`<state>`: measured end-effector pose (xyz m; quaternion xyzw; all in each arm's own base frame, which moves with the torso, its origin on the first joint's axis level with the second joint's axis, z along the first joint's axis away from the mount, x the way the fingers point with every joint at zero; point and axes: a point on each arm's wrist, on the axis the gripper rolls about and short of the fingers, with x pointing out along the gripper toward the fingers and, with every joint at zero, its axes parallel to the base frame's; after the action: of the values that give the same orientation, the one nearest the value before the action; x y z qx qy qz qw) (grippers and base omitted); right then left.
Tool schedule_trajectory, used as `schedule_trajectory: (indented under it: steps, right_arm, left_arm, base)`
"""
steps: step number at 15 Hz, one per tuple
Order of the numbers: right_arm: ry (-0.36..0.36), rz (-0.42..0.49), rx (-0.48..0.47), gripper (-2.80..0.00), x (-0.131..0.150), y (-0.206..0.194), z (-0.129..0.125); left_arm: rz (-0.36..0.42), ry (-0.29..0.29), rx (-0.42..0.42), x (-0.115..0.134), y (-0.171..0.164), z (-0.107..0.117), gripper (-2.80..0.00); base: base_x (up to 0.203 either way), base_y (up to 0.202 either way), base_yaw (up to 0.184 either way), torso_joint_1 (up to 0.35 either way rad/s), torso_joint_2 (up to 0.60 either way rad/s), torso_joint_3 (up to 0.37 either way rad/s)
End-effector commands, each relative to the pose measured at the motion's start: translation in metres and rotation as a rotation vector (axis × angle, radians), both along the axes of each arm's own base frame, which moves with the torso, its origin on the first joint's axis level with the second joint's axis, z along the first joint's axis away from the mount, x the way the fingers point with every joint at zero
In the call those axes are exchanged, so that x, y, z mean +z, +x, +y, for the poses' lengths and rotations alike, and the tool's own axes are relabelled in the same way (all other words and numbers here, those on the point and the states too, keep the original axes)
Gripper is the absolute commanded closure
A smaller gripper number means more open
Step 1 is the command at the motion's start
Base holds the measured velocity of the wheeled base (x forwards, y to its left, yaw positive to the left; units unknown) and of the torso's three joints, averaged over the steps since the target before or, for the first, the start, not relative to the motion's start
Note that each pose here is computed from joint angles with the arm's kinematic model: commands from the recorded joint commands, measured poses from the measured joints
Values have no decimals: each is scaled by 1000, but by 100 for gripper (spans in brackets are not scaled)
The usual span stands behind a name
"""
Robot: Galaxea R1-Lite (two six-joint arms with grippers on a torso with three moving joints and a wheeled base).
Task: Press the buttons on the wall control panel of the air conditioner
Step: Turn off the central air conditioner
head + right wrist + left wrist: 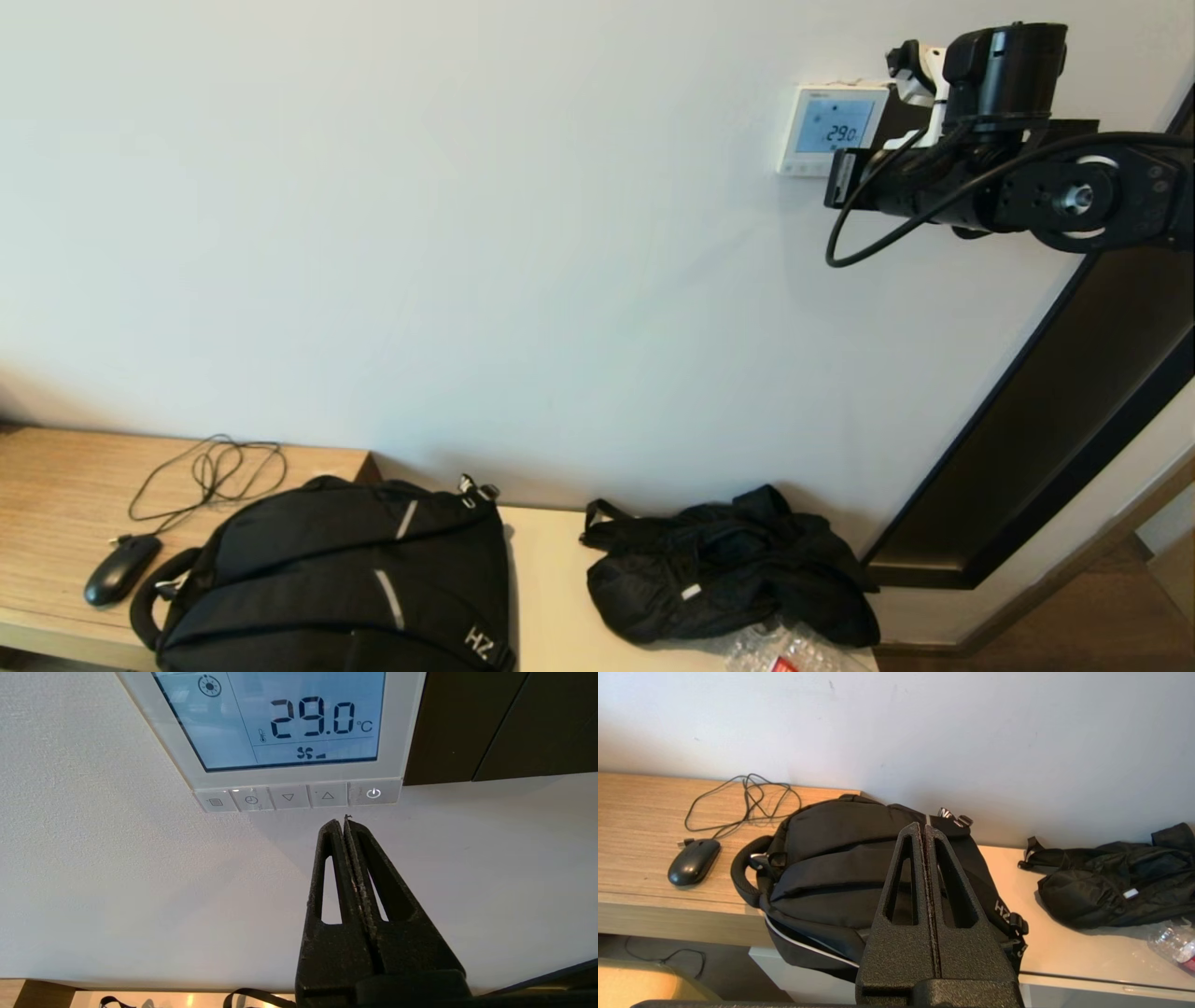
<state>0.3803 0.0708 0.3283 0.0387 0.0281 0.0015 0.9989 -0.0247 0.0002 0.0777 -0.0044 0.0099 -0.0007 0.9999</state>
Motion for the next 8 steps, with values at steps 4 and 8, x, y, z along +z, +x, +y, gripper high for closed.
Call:
schedule_trajectory:
  steps: [4, 8]
  right_arm:
    - [4, -8, -3, 0, 3, -1, -1]
    - [3, -20, -4, 0, 6, -3, -1]
  left_arm:
    - [-1, -2, 1, 0, 0, 0, 0]
    - [-1, 0, 1, 0, 0, 0, 0]
  base:
    - [0, 0, 0, 0, 0, 0]
    - [0, 0, 0, 0, 0, 0]
